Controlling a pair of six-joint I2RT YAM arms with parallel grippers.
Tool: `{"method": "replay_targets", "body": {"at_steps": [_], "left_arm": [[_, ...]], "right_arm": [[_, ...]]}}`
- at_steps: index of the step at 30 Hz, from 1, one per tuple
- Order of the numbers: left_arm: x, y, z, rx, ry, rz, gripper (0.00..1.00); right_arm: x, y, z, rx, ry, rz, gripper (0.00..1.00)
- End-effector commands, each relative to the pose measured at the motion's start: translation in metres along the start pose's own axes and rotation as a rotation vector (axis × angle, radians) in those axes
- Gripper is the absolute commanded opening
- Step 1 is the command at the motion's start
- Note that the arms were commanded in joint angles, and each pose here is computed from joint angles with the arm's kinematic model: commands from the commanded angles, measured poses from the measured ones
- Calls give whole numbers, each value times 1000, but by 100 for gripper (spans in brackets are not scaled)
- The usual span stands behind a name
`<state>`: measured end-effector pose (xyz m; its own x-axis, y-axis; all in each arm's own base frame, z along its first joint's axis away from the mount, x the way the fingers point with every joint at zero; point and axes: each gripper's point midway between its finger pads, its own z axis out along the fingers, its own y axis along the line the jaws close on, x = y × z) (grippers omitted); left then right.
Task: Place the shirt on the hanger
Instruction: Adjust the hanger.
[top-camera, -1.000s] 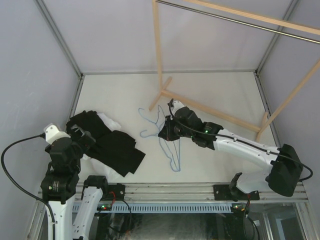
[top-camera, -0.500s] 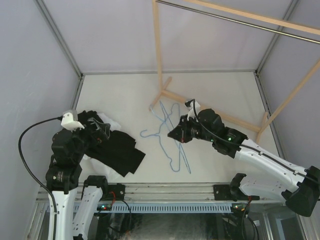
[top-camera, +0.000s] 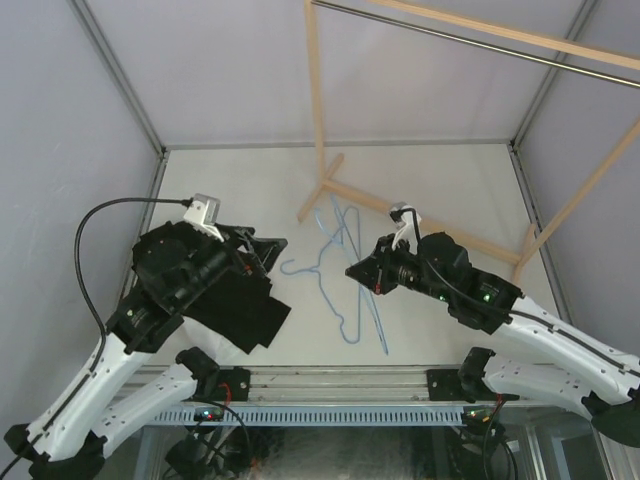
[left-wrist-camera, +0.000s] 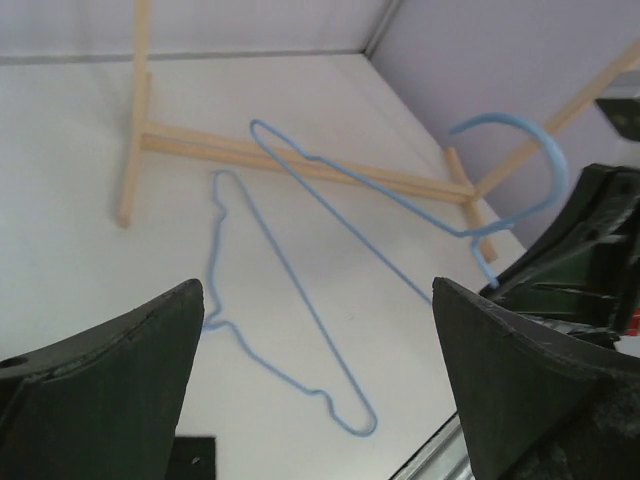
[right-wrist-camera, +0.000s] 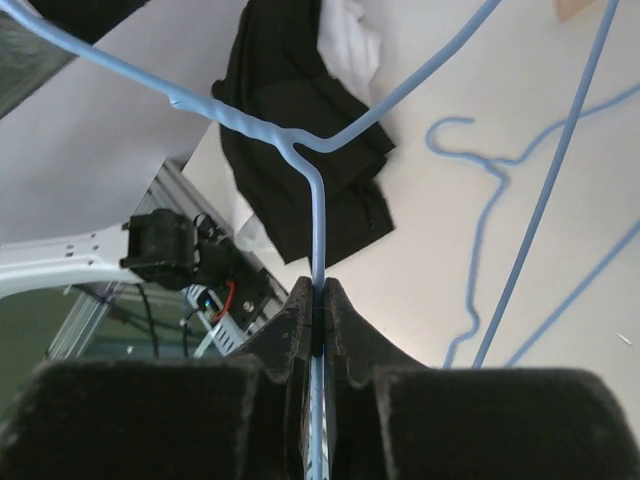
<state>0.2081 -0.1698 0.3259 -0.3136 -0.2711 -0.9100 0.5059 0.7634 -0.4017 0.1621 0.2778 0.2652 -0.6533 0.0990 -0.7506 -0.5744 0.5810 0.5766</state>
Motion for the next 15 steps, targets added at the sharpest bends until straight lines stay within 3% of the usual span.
{"method": "replay_targets", "body": {"at_steps": [1,7,15], "left_arm": [[-79,-50,-10,142,-258,-60,100],[-87,-78,-7,248,-277,-117,100],[-60,-66,25,152,-170,-164,100]], "right_arm": [[-13,-23,-2,166,-139,48,0],[-4,-33,10,230,-131,50,0],[10,-14,29,186,-64,-28,0]]}}
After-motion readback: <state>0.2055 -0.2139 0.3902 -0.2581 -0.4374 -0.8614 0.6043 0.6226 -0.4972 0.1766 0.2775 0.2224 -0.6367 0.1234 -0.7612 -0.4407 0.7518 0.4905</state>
